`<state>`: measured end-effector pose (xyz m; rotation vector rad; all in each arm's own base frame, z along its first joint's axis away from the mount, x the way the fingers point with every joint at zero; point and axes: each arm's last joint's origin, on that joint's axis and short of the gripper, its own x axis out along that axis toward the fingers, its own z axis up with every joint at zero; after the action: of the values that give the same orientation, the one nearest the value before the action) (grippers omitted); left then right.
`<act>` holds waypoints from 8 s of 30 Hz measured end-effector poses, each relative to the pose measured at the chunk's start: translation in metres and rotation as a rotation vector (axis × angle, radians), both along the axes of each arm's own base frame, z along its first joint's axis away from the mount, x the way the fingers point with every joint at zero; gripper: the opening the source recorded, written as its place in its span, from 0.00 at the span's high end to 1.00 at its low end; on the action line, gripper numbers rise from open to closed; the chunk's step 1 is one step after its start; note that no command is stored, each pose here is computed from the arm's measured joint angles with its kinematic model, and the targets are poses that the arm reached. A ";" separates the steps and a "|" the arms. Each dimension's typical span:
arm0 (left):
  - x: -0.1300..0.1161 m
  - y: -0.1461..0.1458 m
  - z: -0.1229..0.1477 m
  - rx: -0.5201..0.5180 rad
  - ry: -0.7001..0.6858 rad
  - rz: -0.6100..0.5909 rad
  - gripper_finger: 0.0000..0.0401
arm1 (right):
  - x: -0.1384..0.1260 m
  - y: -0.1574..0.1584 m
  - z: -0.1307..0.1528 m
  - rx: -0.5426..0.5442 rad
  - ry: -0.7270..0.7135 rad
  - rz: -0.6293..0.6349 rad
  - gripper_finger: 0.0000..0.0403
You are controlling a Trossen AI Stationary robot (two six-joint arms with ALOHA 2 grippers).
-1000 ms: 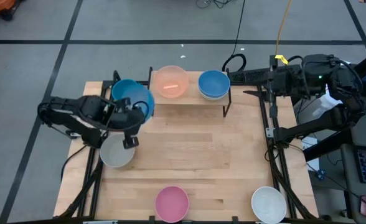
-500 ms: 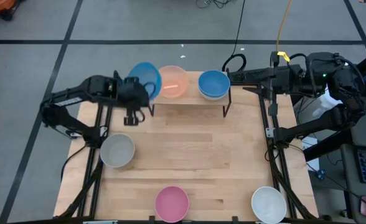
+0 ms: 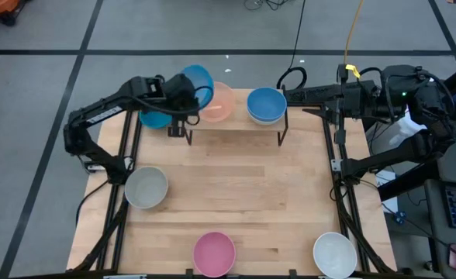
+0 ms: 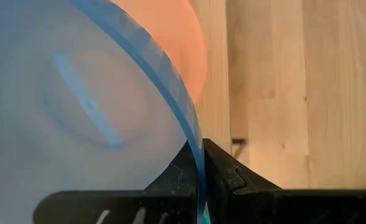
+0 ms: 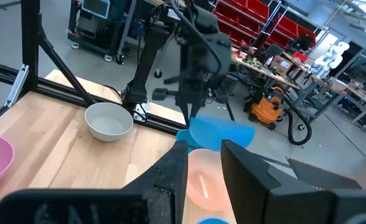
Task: Place and stack bowls onto a shelf
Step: Stack the blue transparent bowl on top of the orange transparent bowl on the shelf, then stack the gray bowl on top of the blue transparent bowl on the shelf
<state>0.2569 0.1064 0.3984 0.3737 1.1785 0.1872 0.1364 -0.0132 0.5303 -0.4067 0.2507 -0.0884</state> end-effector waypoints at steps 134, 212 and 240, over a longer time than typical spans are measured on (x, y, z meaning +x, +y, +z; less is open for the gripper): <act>0.037 0.016 -0.036 0.108 0.178 0.001 0.74 | 0.000 0.000 -0.001 -0.059 0.015 0.006 0.78; -0.002 -0.029 0.002 0.084 0.019 0.049 0.74 | -0.003 -0.004 -0.009 0.013 0.097 -0.138 0.78; -0.033 -0.061 0.006 -0.431 -0.099 0.738 0.74 | 0.014 -0.005 -0.023 0.079 0.217 -0.162 0.78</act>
<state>0.2235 0.0455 0.4040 -0.4597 1.1789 0.5702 0.1500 -0.0182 0.5074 -0.3167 0.4996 -0.1929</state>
